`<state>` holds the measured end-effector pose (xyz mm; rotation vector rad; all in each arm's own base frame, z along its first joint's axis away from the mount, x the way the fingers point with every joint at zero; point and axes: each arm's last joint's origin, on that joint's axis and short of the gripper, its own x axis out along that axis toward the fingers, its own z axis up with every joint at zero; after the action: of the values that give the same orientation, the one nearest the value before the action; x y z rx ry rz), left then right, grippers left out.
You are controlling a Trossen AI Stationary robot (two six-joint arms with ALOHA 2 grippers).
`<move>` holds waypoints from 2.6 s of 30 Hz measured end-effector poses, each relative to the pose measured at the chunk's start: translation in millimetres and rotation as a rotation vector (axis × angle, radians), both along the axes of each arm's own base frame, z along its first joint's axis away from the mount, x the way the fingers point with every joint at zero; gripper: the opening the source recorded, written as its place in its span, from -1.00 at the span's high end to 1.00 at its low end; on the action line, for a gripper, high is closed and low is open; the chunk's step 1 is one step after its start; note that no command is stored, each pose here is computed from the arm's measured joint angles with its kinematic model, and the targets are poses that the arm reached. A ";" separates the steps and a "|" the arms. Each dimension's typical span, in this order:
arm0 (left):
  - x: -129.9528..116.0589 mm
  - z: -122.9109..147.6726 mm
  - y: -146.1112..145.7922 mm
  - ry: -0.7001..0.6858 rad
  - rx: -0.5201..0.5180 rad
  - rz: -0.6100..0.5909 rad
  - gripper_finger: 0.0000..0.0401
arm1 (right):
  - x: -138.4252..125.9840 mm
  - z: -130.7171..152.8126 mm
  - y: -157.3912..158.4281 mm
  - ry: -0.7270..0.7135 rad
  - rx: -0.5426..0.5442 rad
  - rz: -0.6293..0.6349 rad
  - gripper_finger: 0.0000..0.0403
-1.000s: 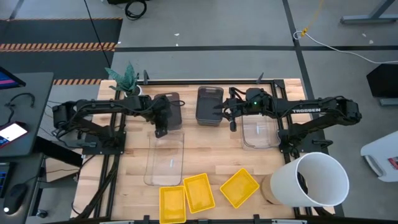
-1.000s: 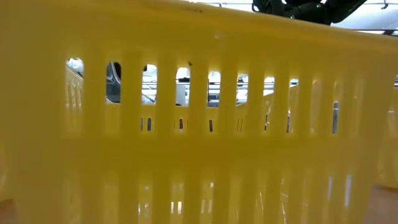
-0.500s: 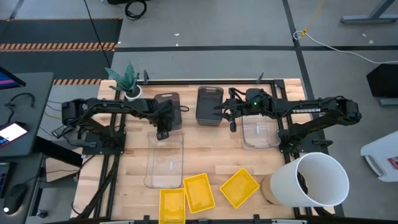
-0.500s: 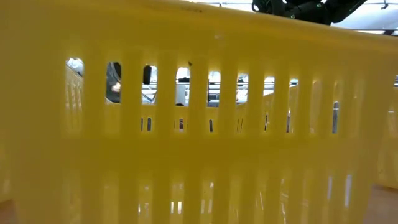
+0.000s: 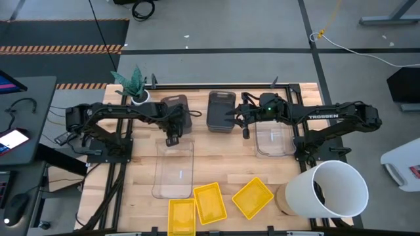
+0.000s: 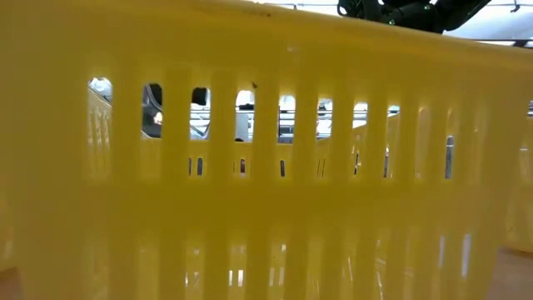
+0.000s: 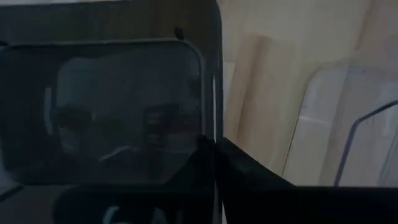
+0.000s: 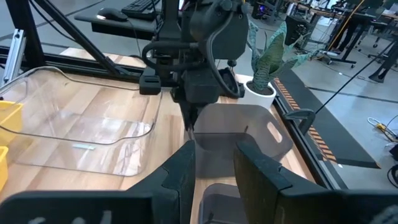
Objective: Stack baskets by color
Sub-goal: Stack the black bin on top of the stacked black bins
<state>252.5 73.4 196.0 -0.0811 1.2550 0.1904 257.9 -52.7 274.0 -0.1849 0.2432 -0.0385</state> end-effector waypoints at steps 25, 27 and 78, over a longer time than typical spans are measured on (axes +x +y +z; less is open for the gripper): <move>41.7 106.4 -5.3 -0.207 0.421 -0.069 0.97 | -35.7 17.5 1.9 0.051 0.010 -0.204 0.43; 47.4 111.5 -7.3 -0.276 0.433 -0.070 0.97 | -37.7 18.5 2.5 0.052 0.014 -0.204 0.43; 98.1 68.6 -15.0 -0.370 0.277 -0.205 0.20 | -50.1 13.5 6.4 0.033 0.047 -0.221 0.43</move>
<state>350.7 58.3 264.6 0.2414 0.8520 0.1611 207.8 -46.2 287.5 -0.1113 0.2959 -0.2492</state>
